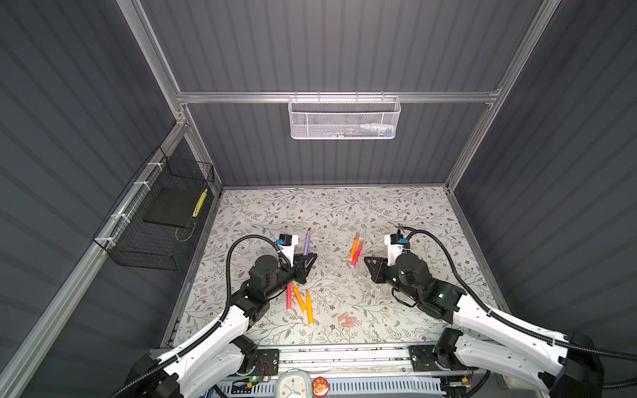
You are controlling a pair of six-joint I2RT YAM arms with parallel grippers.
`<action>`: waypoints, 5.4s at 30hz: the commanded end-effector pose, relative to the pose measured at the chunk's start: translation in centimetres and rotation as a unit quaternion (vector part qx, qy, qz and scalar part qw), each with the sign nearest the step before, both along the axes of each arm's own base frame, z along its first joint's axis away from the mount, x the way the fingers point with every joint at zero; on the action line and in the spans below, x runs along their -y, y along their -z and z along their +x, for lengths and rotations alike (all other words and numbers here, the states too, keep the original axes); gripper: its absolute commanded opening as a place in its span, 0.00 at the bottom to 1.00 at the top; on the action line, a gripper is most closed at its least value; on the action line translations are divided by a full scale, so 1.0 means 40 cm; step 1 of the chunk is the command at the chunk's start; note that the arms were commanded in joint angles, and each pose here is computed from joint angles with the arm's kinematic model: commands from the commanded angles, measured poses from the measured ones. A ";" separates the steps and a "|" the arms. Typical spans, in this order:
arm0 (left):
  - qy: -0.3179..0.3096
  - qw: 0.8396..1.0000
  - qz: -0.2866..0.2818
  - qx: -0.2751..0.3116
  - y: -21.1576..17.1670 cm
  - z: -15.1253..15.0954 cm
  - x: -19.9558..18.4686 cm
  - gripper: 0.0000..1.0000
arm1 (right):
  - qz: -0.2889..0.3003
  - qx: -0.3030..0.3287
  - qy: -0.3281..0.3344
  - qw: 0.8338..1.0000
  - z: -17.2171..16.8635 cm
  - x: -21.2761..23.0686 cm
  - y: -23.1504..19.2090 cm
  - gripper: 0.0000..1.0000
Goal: Insert the pens into the pen caps
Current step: 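Lower the right gripper and grasp the translucent pink cap, then lift the cap and bring it over the purple marker tip held by the left gripper, then press the cap down onto the purple marker while the left gripper holds it, then open the right gripper and draw it back from the capped purple marker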
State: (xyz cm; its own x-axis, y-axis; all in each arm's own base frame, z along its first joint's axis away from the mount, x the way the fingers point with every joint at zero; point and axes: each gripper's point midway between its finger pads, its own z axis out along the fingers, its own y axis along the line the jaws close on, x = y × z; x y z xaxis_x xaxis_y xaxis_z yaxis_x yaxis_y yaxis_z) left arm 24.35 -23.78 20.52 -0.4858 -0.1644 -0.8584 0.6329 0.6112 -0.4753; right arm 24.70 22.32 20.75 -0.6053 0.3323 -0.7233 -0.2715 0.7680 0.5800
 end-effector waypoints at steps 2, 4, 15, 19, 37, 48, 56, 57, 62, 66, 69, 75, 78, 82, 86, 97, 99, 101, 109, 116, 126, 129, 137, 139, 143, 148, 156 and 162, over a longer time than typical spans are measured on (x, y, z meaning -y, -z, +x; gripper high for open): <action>0.063 0.996 -0.036 0.055 -0.063 -0.044 0.097 0.00 | 0.082 0.061 0.028 0.994 0.023 0.016 -0.124 0.00; 0.073 0.996 -0.033 0.050 -0.052 -0.049 0.123 0.00 | 0.102 0.075 0.026 0.992 0.026 0.013 -0.151 0.00; 0.095 0.994 -0.037 0.045 -0.044 -0.053 0.170 0.00 | 0.139 0.095 -0.029 0.985 0.074 -0.094 -0.234 0.00; 0.093 0.994 -0.042 0.044 -0.044 -0.052 0.171 0.00 | 0.153 0.094 -0.047 0.983 0.090 -0.133 -0.239 0.00; 0.093 0.994 -0.040 0.042 -0.037 -0.048 0.176 0.00 | 0.178 0.102 -0.063 0.977 0.147 -0.214 -0.280 0.00; 0.086 0.995 -0.037 0.039 -0.031 -0.040 0.174 0.00 | 0.188 0.086 -0.073 0.976 0.136 -0.229 -0.242 0.00; 0.079 0.995 -0.037 0.042 -0.035 -0.040 0.166 0.00 | 0.185 0.083 -0.076 0.976 0.111 -0.229 -0.223 0.00; 0.080 0.995 -0.038 0.043 -0.039 -0.042 0.165 0.00 | 0.184 0.082 -0.074 0.977 0.110 -0.227 -0.217 0.00; 0.071 0.996 -0.036 0.045 -0.038 -0.041 0.155 0.00 | 0.185 0.077 -0.079 0.976 0.098 -0.230 -0.207 0.00; 0.056 0.997 -0.037 0.038 -0.035 -0.033 0.145 0.00 | 0.178 0.077 -0.088 0.977 0.077 -0.245 -0.197 0.00; 0.039 0.998 -0.041 0.027 -0.038 -0.024 0.137 0.00 | 0.177 0.071 -0.100 0.977 0.057 -0.258 -0.178 0.00; 0.037 0.998 -0.048 0.013 -0.044 -0.023 0.136 0.00 | 0.167 0.089 -0.128 0.973 -0.002 -0.279 -0.168 0.00; 0.042 0.997 -0.057 0.015 -0.054 -0.033 0.134 0.00 | 0.158 0.084 -0.122 0.976 -0.006 -0.272 -0.141 0.00; 0.058 0.995 -0.074 0.024 -0.075 -0.054 0.131 0.00 | 0.156 0.089 -0.127 0.975 -0.016 -0.268 -0.120 0.00; 0.076 0.992 -0.093 0.038 -0.100 -0.077 0.128 0.00 | 0.159 0.106 -0.150 0.970 -0.035 -0.276 -0.112 0.00; 0.059 0.994 -0.085 0.042 -0.090 -0.066 0.118 0.00 | 0.193 0.119 -0.198 0.953 -0.083 -0.302 -0.134 0.08; 0.061 0.994 -0.085 0.042 -0.090 -0.067 0.120 0.00 | 0.206 0.131 -0.214 0.946 -0.101 -0.311 -0.149 0.09; 0.062 0.993 -0.087 0.044 -0.094 -0.068 0.120 0.00 | 0.214 0.137 -0.227 0.940 -0.111 -0.321 -0.154 0.11; 0.059 0.994 -0.083 0.049 -0.097 -0.072 0.111 0.00 | 0.203 0.134 -0.213 0.946 -0.098 -0.319 -0.136 0.19; 0.060 0.994 -0.080 0.051 -0.098 -0.078 0.105 0.00 | 0.187 0.143 -0.186 0.954 -0.087 -0.288 -0.142 0.41; 0.057 0.994 -0.070 0.057 -0.092 -0.076 0.102 0.00 | 0.177 0.178 -0.153 0.956 -0.088 -0.224 -0.201 0.69; 0.069 0.994 -0.055 0.061 -0.085 -0.077 0.114 0.00 | 0.149 0.174 -0.132 0.964 -0.066 -0.210 -0.237 0.73; 0.087 0.993 -0.019 0.077 -0.069 -0.082 0.124 0.00 | 0.125 0.145 -0.118 0.975 0.028 -0.244 -0.273 0.71; 0.087 0.993 -0.013 0.076 -0.064 -0.081 0.124 0.00 | 0.125 0.136 -0.123 0.975 0.045 -0.261 -0.276 0.69; 0.087 0.993 -0.003 0.076 -0.057 -0.077 0.126 0.00 | 0.122 0.126 -0.126 0.976 0.063 -0.283 -0.272 0.67; 0.086 0.994 0.003 0.073 -0.050 -0.071 0.132 0.00 | 0.123 0.120 -0.132 0.976 0.069 -0.299 -0.266 0.59; 0.089 0.994 0.006 0.070 -0.043 -0.071 0.134 0.00 | 0.126 0.121 -0.138 0.975 0.064 -0.302 -0.268 0.30; 0.079 0.995 0.010 0.068 -0.047 -0.060 0.133 0.00 | 0.120 0.111 -0.150 0.975 0.055 -0.308 -0.232 0.02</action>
State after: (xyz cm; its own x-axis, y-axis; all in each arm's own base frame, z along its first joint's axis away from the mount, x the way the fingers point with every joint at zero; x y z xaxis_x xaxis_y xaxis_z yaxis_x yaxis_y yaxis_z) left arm 21.39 -28.79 20.79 -0.4171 -0.0711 -0.9061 0.7669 0.5075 -0.3929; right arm 27.32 34.22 29.91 -0.5367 0.3494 -0.7680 -0.5799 0.5085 0.6365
